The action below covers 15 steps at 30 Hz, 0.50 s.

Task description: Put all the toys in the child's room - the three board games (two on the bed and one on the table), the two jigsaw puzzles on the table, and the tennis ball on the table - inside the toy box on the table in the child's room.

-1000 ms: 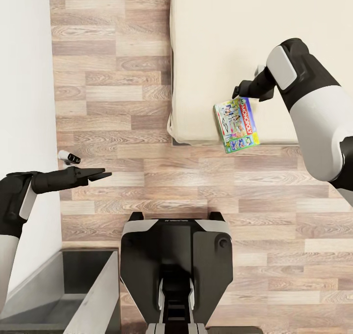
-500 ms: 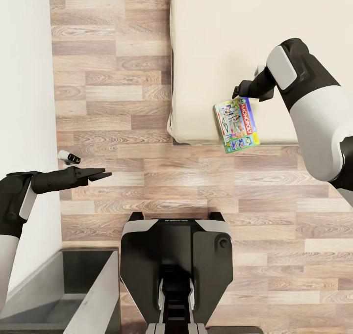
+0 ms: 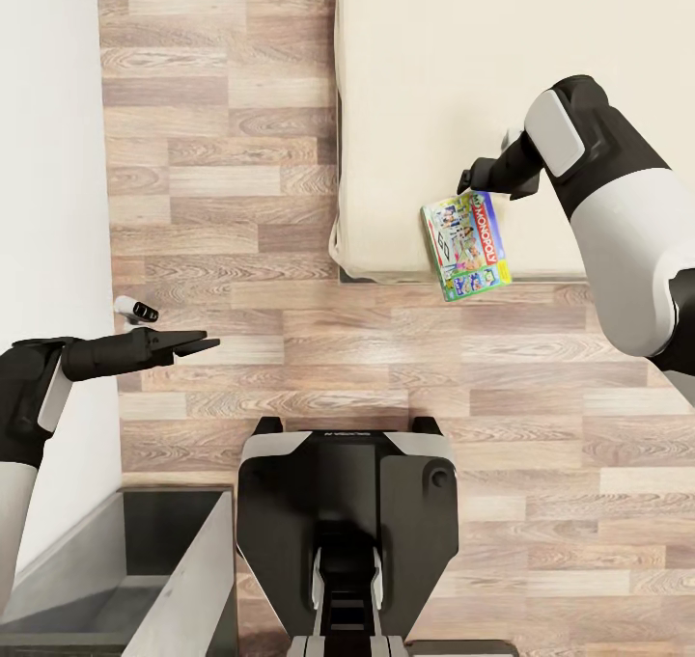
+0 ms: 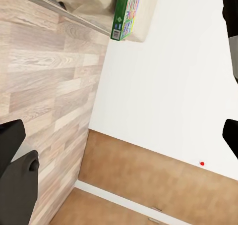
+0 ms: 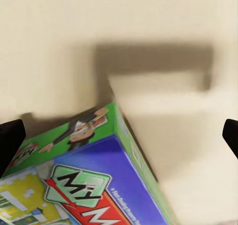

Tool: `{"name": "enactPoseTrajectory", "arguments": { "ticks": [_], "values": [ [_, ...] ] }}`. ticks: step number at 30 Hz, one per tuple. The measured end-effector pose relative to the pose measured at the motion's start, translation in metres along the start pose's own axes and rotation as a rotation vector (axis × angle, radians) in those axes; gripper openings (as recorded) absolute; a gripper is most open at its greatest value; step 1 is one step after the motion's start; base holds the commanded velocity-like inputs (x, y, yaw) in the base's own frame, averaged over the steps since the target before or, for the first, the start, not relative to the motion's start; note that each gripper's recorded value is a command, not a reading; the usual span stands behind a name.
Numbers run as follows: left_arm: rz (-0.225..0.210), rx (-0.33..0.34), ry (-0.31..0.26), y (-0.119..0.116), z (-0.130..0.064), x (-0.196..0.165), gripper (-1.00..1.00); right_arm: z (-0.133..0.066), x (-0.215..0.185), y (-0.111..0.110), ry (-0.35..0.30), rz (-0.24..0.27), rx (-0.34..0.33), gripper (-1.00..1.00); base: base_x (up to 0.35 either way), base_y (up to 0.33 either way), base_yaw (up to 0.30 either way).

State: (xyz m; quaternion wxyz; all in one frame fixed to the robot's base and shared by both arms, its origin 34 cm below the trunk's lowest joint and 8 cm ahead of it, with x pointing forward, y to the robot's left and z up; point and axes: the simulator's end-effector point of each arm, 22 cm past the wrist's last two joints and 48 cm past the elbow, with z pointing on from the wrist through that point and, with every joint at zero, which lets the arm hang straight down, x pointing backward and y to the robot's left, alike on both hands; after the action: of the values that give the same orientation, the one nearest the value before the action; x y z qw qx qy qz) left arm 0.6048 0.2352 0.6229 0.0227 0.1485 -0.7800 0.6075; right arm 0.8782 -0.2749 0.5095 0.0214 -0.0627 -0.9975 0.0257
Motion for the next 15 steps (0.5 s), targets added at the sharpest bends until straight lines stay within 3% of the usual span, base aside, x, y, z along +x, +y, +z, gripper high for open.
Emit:
{"name": "enactPoseTrajectory", "arguments": {
  "ticks": [8, 15],
  "values": [
    [0.0, 0.0, 0.0, 0.0, 0.0001, 0.0, 1.0, 0.0, 0.0, 0.0, 0.0, 0.0, 0.0, 1.0, -0.007, 0.0, 0.0],
    [-0.001, 0.0, 0.002, 0.0002, 0.0005, 0.0004, 1.0, 0.0002, -0.0001, 0.0, 0.0, 0.0, 0.0, 1.0, -0.109, 0.0, 0.0]
  ]
}}
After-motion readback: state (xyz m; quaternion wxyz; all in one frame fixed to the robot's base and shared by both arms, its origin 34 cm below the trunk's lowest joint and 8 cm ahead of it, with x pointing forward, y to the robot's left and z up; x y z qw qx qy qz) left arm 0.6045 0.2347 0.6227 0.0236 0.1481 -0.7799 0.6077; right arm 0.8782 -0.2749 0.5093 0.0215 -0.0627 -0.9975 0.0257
